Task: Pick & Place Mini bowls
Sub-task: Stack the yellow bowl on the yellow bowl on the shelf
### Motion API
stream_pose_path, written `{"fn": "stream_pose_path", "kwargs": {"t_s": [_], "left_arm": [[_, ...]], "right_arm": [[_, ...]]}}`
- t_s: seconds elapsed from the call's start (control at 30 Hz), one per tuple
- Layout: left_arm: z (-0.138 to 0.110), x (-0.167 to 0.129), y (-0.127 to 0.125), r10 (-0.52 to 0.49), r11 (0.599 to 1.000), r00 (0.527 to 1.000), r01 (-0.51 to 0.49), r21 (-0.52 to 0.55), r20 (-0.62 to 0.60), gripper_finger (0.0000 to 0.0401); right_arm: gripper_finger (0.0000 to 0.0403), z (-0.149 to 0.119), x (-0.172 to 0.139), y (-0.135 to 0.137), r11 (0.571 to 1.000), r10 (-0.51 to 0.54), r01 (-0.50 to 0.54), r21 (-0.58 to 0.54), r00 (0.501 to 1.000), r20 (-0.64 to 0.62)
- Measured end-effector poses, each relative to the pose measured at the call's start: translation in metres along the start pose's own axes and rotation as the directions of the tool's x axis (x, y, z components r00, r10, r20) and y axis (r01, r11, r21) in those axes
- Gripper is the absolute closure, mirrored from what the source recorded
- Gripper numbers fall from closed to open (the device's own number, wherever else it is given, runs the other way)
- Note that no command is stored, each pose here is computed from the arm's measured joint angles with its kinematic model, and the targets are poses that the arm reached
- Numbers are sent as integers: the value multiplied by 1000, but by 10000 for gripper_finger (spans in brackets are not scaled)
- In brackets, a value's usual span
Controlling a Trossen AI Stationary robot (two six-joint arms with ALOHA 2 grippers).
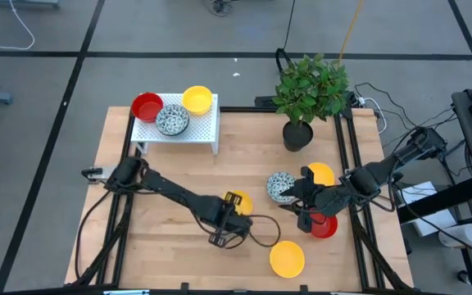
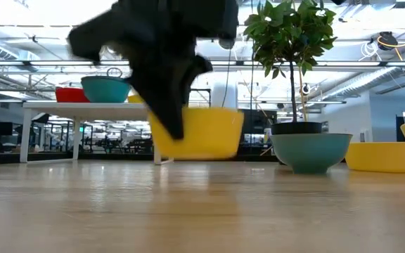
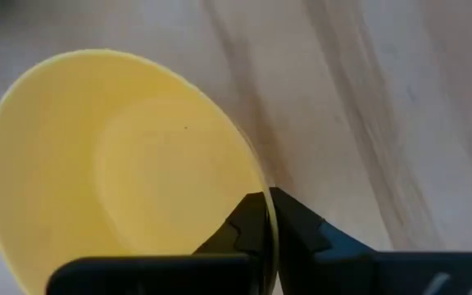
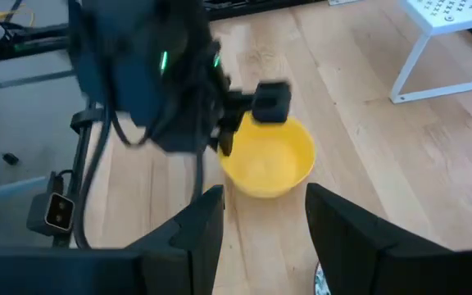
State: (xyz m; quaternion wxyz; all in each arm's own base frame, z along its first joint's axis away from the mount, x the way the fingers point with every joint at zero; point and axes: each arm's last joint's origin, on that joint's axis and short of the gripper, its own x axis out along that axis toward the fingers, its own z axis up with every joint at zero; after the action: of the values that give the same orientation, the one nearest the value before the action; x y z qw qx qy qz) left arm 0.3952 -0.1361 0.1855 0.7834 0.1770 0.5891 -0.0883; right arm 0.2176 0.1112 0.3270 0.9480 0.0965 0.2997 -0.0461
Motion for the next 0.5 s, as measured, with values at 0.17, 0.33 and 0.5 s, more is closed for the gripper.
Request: {"fn": "stream_pose_path", "kwargs": {"t_s": [0.17, 0.33, 0.5], "left_arm": [[-4, -52, 36, 24, 988, 992, -5, -152, 125, 394], [-23, -110, 86, 144, 947, 959, -61, -316, 246, 384], [-57, -160, 140, 378, 837, 888, -207, -506, 263, 394]], "right_arm": [[243, 2, -1, -3, 999, -6, 6, -45, 1000, 6], [243, 9, -5, -15, 997, -31, 33, -73, 999, 37], [243, 19, -14, -35, 991, -75, 84, -108, 994, 81]]}}
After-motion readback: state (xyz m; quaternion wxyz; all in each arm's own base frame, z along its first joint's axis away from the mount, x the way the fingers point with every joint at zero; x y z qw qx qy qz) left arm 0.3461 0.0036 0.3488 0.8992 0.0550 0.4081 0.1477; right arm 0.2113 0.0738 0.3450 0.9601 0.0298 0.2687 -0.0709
